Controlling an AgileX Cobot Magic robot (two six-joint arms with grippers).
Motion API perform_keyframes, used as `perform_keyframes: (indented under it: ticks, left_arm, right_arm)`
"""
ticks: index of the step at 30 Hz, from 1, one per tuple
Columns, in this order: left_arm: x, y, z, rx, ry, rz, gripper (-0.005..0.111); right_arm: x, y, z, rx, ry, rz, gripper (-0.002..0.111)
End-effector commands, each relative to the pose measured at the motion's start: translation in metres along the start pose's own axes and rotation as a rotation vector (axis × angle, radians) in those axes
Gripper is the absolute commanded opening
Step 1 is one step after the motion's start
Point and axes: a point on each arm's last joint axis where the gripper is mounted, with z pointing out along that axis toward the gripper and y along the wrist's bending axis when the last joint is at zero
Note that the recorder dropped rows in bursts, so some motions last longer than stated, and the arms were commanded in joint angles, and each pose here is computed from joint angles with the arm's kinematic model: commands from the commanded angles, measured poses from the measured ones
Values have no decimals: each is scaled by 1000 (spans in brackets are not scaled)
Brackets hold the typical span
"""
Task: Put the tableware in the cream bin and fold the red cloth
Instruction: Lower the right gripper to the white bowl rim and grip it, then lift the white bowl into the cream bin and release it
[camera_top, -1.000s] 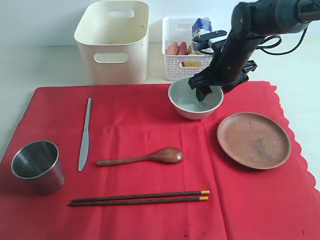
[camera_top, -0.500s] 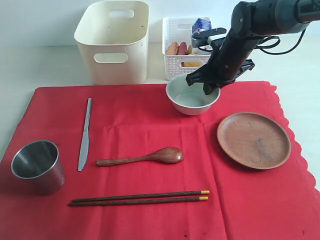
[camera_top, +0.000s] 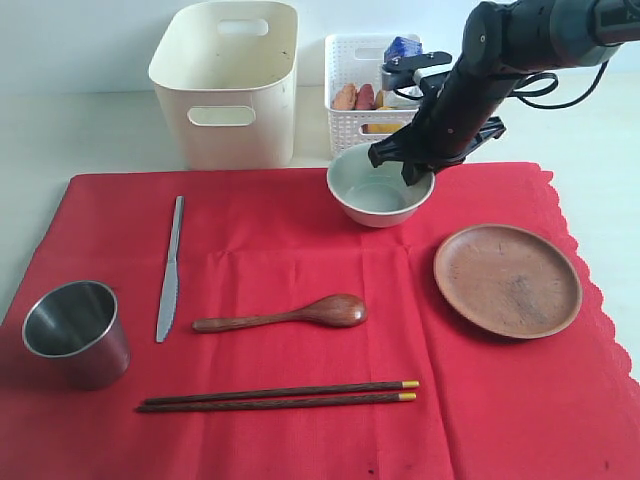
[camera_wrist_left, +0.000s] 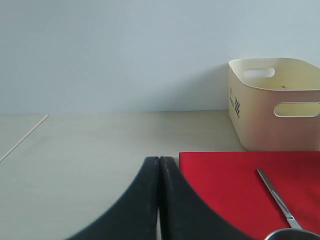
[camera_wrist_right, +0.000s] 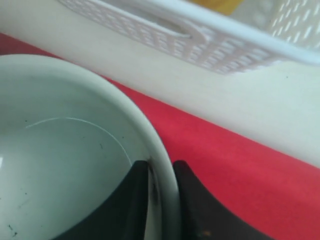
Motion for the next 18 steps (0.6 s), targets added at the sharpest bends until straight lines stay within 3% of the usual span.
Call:
perform_keyframes:
  ticks: [1,15,18]
  left_arm:
    - [0,0,0,-3,-8,2,0]
    - [0,0,0,-3,-8,2,0]
    - [0,0,0,-3,-8,2,0]
  right_arm:
    - [-3,1,-2,-18,-20,-24,17]
    - [-5,4,-9,-49,22,-102,17]
    - [-11,5,-17,-60,39,-109,13]
